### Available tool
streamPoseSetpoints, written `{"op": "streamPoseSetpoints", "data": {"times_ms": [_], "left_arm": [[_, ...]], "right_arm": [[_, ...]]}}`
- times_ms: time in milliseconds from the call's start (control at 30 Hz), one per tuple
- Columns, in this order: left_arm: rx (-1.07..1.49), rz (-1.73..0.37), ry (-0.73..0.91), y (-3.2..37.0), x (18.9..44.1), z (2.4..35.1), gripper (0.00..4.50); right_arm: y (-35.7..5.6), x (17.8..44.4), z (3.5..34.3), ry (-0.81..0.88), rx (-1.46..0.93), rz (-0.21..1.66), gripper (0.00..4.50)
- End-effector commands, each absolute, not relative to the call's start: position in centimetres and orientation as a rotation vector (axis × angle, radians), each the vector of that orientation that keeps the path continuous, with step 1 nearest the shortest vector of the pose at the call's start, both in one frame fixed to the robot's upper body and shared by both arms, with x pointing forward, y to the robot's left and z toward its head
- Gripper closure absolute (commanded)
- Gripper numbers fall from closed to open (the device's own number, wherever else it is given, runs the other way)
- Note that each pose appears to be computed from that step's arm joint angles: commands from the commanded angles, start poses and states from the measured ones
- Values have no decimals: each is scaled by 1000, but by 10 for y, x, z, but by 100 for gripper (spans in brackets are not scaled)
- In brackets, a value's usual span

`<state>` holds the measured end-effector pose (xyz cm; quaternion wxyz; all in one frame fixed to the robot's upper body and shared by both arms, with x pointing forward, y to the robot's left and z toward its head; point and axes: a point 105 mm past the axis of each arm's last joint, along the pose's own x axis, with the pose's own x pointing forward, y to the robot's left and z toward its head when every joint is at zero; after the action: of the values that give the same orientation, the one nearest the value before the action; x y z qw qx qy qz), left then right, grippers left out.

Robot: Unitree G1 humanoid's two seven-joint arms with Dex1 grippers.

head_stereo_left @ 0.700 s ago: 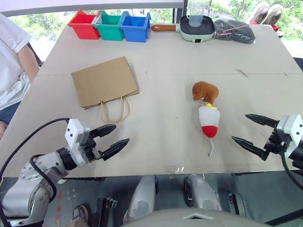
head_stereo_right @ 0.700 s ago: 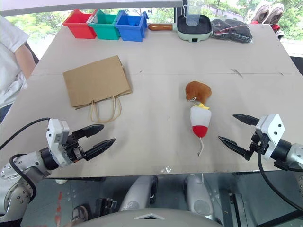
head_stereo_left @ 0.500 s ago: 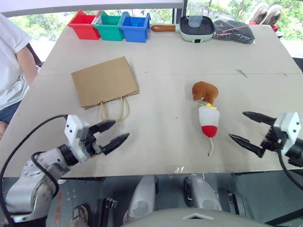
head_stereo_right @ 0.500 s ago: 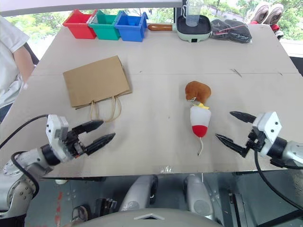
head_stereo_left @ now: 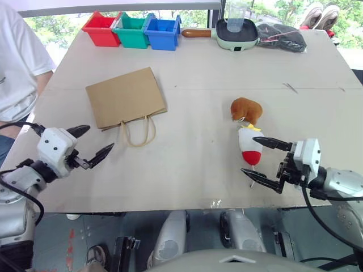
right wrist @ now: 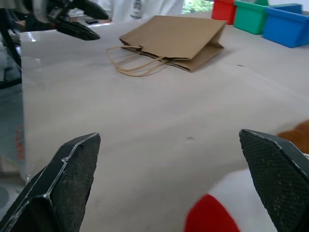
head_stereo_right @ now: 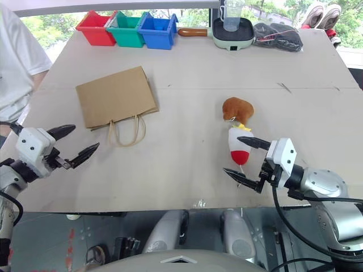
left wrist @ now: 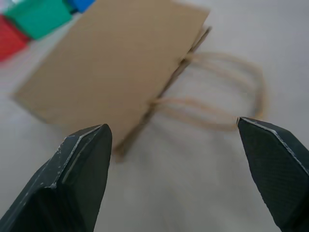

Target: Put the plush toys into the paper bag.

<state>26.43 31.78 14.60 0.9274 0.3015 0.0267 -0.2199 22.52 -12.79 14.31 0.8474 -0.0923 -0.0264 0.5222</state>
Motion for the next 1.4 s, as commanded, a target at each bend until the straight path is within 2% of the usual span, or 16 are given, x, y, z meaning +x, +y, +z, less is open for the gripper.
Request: {"op": "streamPoseSetpoints", "data": {"times_ms": [33,400,500,533,733,767,933,1033,1167,1267,1400], "left_arm": [[789,-466,-1,314,272,150,3],[1013,-545,-95,278,298,133,3],[974,-614,-112,265,298,127,78],[970,-634,-119,262,297,126,117],[956,-678,-163,251,296,128,432],[947,-689,-171,248,296,129,446],[793,-770,-217,218,294,136,446],[487,-816,-260,188,289,157,446],[256,-893,-265,159,281,176,446],[25,-1043,-265,122,264,193,450],[-66,-1126,-252,106,255,206,450]], "right_arm": [[-124,224,154,-118,-220,1106,0],[-122,224,155,-131,-231,1084,0],[-122,225,155,-133,-240,1068,0],[-122,225,155,-133,-242,1064,0],[-120,225,155,-135,-258,1045,0],[-120,226,154,-135,-267,1035,0],[-115,231,152,-116,-300,1012,0],[-110,235,153,-116,-288,1018,0],[-98,243,150,-95,-251,1038,0],[-72,257,142,-51,-201,1093,88],[-43,279,137,-52,-207,1118,271]]}}
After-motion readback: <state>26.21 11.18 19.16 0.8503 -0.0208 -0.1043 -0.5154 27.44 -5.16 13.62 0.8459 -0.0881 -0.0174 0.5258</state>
